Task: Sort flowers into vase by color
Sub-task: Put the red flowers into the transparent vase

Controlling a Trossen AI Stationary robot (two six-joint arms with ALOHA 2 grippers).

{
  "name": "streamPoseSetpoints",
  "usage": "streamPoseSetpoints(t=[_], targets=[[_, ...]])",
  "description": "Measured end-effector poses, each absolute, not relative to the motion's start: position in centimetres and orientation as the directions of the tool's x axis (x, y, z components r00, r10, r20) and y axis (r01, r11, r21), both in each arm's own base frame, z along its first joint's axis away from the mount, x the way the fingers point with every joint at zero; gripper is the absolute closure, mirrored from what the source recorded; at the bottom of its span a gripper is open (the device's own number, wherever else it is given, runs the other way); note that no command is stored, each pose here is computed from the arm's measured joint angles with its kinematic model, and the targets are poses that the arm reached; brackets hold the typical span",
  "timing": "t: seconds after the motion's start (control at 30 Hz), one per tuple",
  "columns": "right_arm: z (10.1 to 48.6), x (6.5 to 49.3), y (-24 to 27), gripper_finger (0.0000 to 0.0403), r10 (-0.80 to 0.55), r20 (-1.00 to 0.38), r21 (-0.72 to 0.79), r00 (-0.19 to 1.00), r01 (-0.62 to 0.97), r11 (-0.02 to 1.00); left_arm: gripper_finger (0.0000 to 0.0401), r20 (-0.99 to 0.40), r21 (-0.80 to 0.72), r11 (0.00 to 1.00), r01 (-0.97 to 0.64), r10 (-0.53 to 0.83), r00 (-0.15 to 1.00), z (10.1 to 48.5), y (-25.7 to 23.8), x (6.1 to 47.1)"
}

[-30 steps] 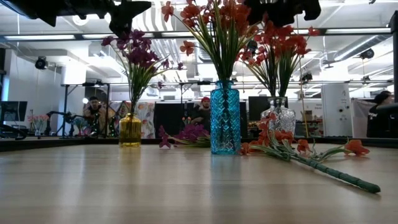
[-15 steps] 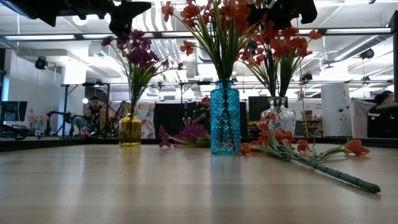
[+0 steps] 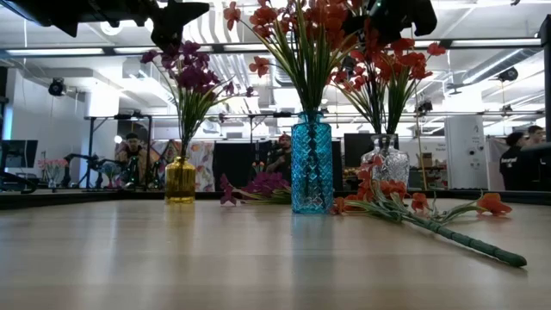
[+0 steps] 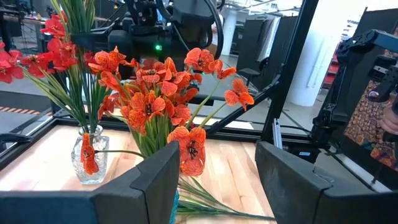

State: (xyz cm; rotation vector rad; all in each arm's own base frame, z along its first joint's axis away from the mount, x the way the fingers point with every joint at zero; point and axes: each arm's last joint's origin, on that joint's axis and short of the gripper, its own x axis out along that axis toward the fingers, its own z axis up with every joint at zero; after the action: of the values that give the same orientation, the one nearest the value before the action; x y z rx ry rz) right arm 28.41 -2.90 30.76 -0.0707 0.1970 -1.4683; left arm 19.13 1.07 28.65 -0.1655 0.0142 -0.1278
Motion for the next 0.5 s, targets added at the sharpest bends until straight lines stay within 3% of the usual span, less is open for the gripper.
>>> streamPoseSetpoints(t=[0.17, 0.5], targets=[[30.74, 28.42, -2.89, 0.0353, -0.991, -0.096, -0.167, 0.097, 0.980, 0.112, 0.0204, -0.004, -0.165, 0.978, 0.126, -0.128, 0.992, 28.65, 1.07, 19.14], [30.76, 28.38, -2.88, 0.0256, -0.990, -0.099, -0.175, 0.099, 0.978, 0.116, 0.0204, -0.004, -0.165, 0.978, 0.125, -0.128, 0.992, 28.65, 1.08, 19.13]])
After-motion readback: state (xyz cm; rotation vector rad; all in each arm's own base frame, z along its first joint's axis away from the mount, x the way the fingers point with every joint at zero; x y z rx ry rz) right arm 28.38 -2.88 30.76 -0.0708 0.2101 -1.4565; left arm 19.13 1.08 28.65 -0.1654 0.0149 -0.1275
